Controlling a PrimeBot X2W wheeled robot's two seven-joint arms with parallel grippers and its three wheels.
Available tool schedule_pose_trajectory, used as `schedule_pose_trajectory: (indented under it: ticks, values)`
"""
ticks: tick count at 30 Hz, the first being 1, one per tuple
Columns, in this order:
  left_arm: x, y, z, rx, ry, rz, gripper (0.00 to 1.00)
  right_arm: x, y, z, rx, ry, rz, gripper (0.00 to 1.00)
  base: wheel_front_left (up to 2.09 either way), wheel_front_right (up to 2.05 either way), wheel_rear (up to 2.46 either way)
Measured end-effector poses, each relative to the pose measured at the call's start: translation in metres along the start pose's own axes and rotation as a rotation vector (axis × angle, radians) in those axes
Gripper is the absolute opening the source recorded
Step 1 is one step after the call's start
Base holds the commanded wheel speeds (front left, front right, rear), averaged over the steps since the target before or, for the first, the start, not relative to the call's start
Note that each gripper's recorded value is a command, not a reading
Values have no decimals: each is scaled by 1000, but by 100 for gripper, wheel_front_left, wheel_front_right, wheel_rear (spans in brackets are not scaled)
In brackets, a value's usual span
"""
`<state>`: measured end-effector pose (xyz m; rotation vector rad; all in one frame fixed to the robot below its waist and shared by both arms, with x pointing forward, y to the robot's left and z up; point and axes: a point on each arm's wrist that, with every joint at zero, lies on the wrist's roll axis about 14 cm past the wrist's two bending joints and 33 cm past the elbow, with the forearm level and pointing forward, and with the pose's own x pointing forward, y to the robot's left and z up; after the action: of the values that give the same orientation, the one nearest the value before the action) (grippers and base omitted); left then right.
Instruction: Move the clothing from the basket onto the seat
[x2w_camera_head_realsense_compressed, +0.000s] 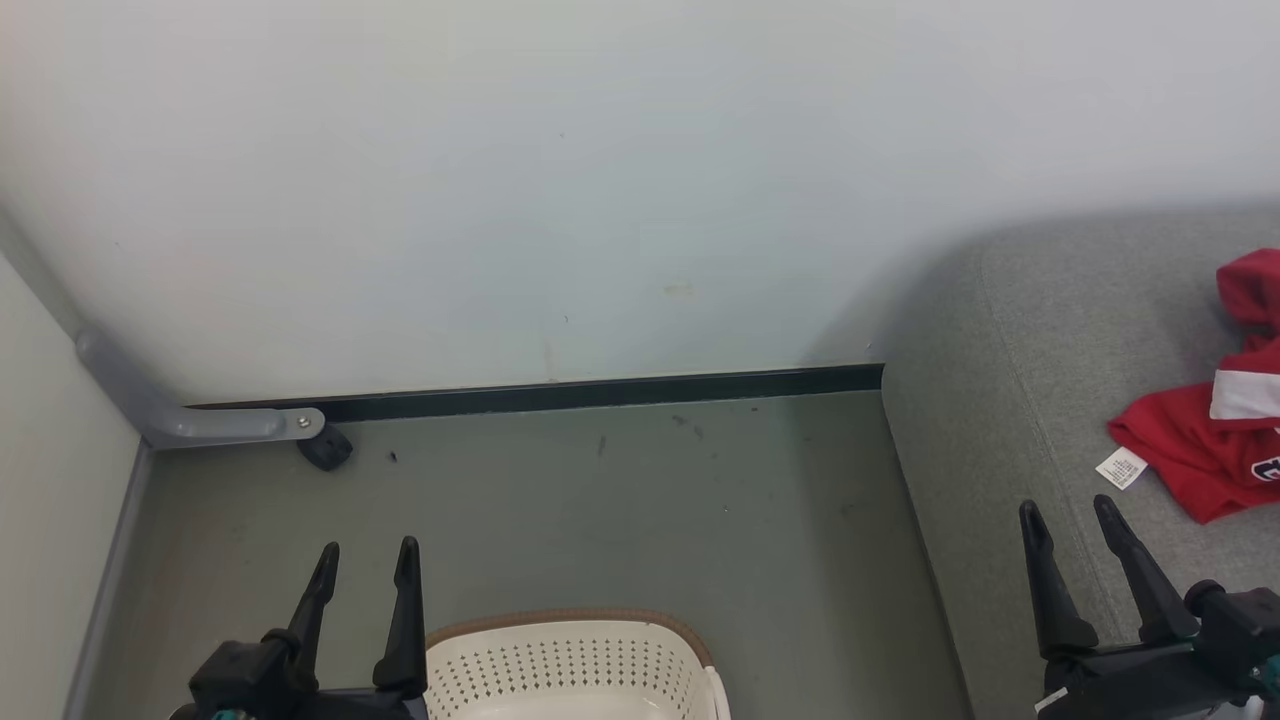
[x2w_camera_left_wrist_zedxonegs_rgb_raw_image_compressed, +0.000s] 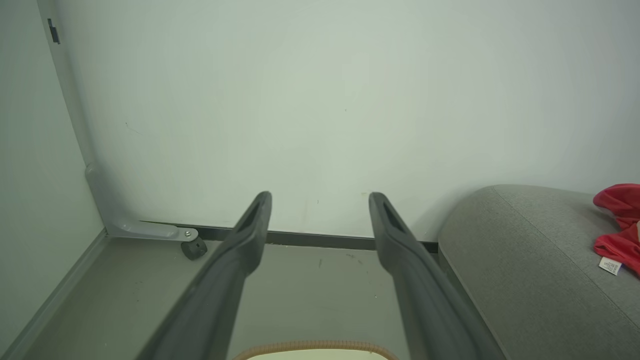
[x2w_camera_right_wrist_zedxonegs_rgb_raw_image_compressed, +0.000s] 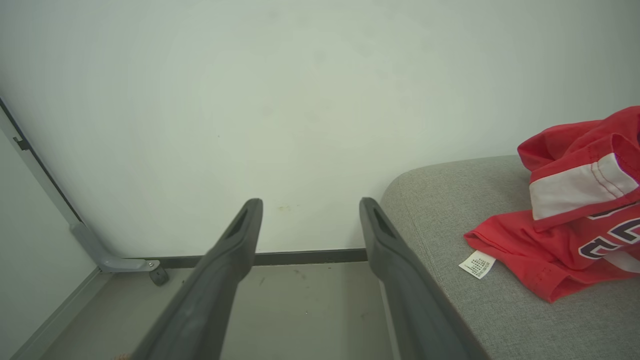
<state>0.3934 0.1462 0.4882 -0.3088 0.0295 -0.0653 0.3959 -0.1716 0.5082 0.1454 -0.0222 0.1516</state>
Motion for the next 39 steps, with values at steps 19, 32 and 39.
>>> schedule_pose_trajectory:
  ticks: [19, 32, 39]
  values:
    - [3, -4, 0, 13, -14, -17, 100, -1, -5, -1, -5, -10, -14, 100, 0, 0, 0]
    - [5, -5, -2, 13, -14, -21, 100, 0, -7, -1, -9, -16, -15, 100, 0, 0, 0]
    - [5, -3, -2, 13, -16, -18, 100, -1, -9, -3, -1, -15, -22, 100, 0, 0, 0]
